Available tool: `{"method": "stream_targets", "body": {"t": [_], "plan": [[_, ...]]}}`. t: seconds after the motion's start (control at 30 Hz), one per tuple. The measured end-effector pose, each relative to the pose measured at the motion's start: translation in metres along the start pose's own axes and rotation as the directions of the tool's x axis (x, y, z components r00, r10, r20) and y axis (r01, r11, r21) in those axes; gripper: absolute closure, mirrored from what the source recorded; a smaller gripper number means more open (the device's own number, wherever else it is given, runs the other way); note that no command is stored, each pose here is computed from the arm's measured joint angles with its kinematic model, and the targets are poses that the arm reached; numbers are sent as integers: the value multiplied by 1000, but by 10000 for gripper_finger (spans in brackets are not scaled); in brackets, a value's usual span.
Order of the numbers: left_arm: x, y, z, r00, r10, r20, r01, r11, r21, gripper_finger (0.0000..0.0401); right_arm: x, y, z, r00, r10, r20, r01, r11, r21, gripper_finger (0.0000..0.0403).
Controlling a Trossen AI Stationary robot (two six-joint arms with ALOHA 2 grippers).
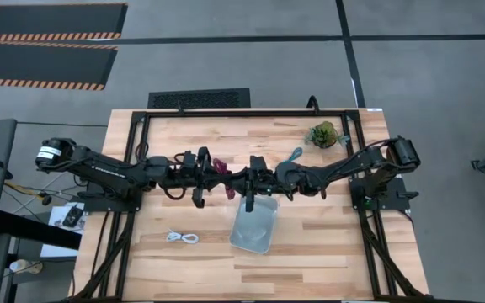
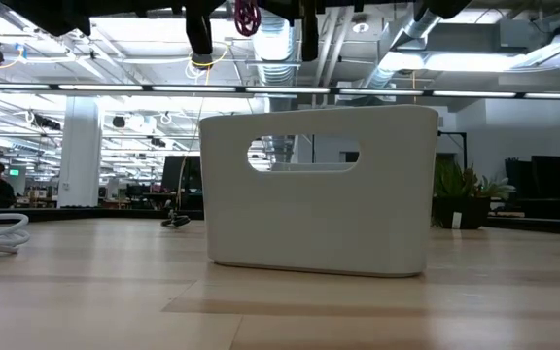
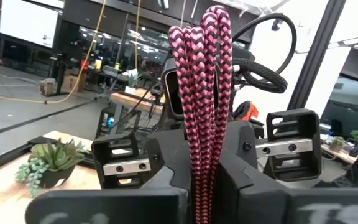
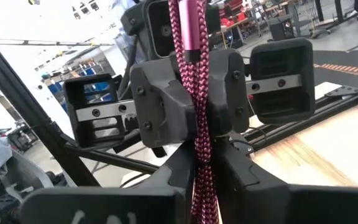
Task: Pick and place USB-C Cables
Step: Put the pink charger cable into the gray bin
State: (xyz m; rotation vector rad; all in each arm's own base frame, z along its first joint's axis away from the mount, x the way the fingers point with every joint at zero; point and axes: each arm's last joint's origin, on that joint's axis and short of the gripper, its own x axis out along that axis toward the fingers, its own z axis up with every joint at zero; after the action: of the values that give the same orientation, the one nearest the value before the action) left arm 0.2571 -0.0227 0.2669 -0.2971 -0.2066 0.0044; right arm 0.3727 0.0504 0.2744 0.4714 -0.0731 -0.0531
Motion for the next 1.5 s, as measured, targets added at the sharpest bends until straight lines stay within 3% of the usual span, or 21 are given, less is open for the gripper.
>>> {"method": "stream_targets", "body": {"t": [0.57,0.73,1.13,1.27,1.5], "plan": [[-2,2,1,999,41,-16,-41,999,25,397,-2,-6,-4,994,-47,-94,43,998,-47,188],[-6,3,2,996,79,-48,-78,996,34,397,-3,-7,-6,990,-64,-126,57,997,-58,184],[-28,6,13,964,215,-158,-205,976,77,398,-39,0,26,955,-141,-262,122,989,-87,196],[-33,7,9,945,240,-224,-242,970,19,398,-64,4,38,920,-185,-345,174,983,-61,196],[-36,2,1,930,196,-310,-239,965,-105,398,-110,15,56,873,-266,-409,290,957,-5,196]]}}
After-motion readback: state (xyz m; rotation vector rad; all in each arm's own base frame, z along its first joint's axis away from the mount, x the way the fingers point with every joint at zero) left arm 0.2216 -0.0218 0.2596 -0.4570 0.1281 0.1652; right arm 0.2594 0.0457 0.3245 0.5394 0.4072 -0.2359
